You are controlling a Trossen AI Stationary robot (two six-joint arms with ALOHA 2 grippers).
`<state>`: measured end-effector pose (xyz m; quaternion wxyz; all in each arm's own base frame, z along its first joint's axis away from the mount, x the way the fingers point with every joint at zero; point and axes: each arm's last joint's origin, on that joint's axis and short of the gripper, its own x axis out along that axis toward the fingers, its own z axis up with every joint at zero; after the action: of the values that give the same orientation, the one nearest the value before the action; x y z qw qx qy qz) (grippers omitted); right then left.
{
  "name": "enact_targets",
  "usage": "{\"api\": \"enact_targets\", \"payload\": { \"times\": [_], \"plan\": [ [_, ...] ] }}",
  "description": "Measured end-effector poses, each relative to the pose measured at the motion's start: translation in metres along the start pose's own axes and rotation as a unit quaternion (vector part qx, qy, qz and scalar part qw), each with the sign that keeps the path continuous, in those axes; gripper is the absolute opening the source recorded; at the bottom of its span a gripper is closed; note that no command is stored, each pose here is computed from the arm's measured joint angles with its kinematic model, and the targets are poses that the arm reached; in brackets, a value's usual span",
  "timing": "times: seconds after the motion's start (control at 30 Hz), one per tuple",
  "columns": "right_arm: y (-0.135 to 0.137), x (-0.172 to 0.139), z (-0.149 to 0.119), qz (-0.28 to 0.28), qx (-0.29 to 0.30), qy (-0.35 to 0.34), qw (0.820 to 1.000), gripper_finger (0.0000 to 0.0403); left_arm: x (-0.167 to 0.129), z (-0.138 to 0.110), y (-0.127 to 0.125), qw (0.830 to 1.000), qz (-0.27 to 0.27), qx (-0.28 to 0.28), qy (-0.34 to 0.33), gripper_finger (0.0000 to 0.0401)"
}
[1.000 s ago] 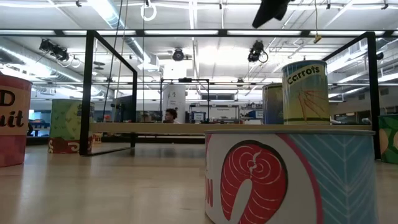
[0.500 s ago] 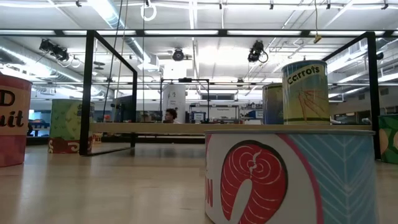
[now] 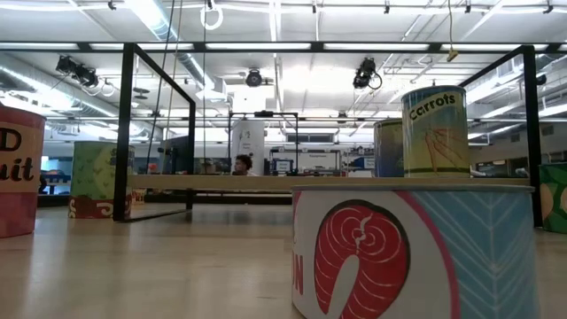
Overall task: Pick and place cans onto a shelf
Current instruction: Put the canned sliced peaches on the shelf
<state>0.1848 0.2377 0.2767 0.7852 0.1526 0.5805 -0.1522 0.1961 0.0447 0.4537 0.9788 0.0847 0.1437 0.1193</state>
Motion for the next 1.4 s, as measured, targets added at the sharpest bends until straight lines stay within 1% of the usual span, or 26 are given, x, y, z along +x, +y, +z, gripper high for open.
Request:
{"api": "enact_targets", "payload": {
  "times": [0.13, 0.2, 0.3, 0.4, 0.5, 0.57, 0.7, 0.83, 0.9, 1.0, 1.1, 1.17, 1.27, 1.4],
  "plan": [
    [0.004, 0.003, -0.022, -0.035, 0.029, -0.052, 0.998, 0.0217, 0.000, -0.001, 0.000, 1.000, -0.001, -0.007, 0.004, 0.0286],
    [-0.001, 0.007, -0.032, -0.055, 0.051, -0.061, 0.995, 0.0255, 0.000, -0.001, 0.000, 1.000, -0.001, -0.009, 0.003, 0.0286],
    [-0.013, 0.014, -0.044, -0.070, 0.084, -0.085, 0.990, 0.0309, 0.000, -0.001, 0.000, 1.000, -0.001, -0.010, 0.003, 0.0286],
    [-0.026, 0.029, -0.051, -0.091, 0.080, -0.116, 0.986, 0.0354, 0.000, 0.000, 0.000, 1.000, 0.000, -0.010, 0.003, 0.0286],
    [-0.040, 0.052, -0.057, -0.113, 0.066, -0.120, 0.984, 0.0388, 0.000, -0.001, 0.000, 1.000, -0.001, -0.010, 0.003, 0.0286],
    [-0.046, 0.067, -0.060, -0.117, 0.056, -0.118, 0.985, 0.0397, 0.000, -0.001, 0.000, 1.000, -0.001, -0.010, 0.003, 0.0286],
    [-0.057, 0.087, -0.061, -0.124, 0.031, -0.124, 0.984, 0.0392, 0.000, -0.001, 0.000, 1.000, -0.001, -0.010, 0.003, 0.0286],
    [-0.065, 0.088, -0.056, -0.121, 0.013, -0.140, 0.983, 0.0395, 0.000, -0.001, 0.000, 1.000, -0.001, -0.010, 0.003, 0.0286],
    [-0.073, 0.087, -0.054, -0.118, 0.014, -0.146, 0.982, 0.0397, 0.000, -0.001, 0.000, 1.000, -0.001, -0.010, 0.003, 0.0286],
    [-0.084, 0.092, -0.053, -0.091, 0.019, -0.149, 0.984, 0.0399, 0.000, -0.001, 0.000, 1.000, -0.001, -0.010, 0.003, 0.0286],
    [-0.091, 0.102, -0.051, -0.031, 0.023, -0.150, 0.988, 0.0399, 0.000, -0.001, 0.000, 1.000, -0.001, -0.010, 0.003, 0.0286],
    [-0.095, 0.108, -0.049, 0.000, 0.021, -0.154, 0.988, 0.0399, 0.000, -0.001, 0.000, 1.000, -0.001, -0.010, 0.003, 0.0286],
    [-0.101, 0.113, -0.043, 0.010, 0.017, -0.160, 0.987, 0.0399, 0.000, -0.001, 0.000, 1.000, -0.001, -0.010, 0.003, 0.0286],
    [-0.105, 0.120, -0.038, -0.003, 0.000, -0.160, 0.987, 0.0397, 0.000, -0.001, 0.000, 1.000, -0.001, -0.010, 0.003, 0.0286]
  ]
}}
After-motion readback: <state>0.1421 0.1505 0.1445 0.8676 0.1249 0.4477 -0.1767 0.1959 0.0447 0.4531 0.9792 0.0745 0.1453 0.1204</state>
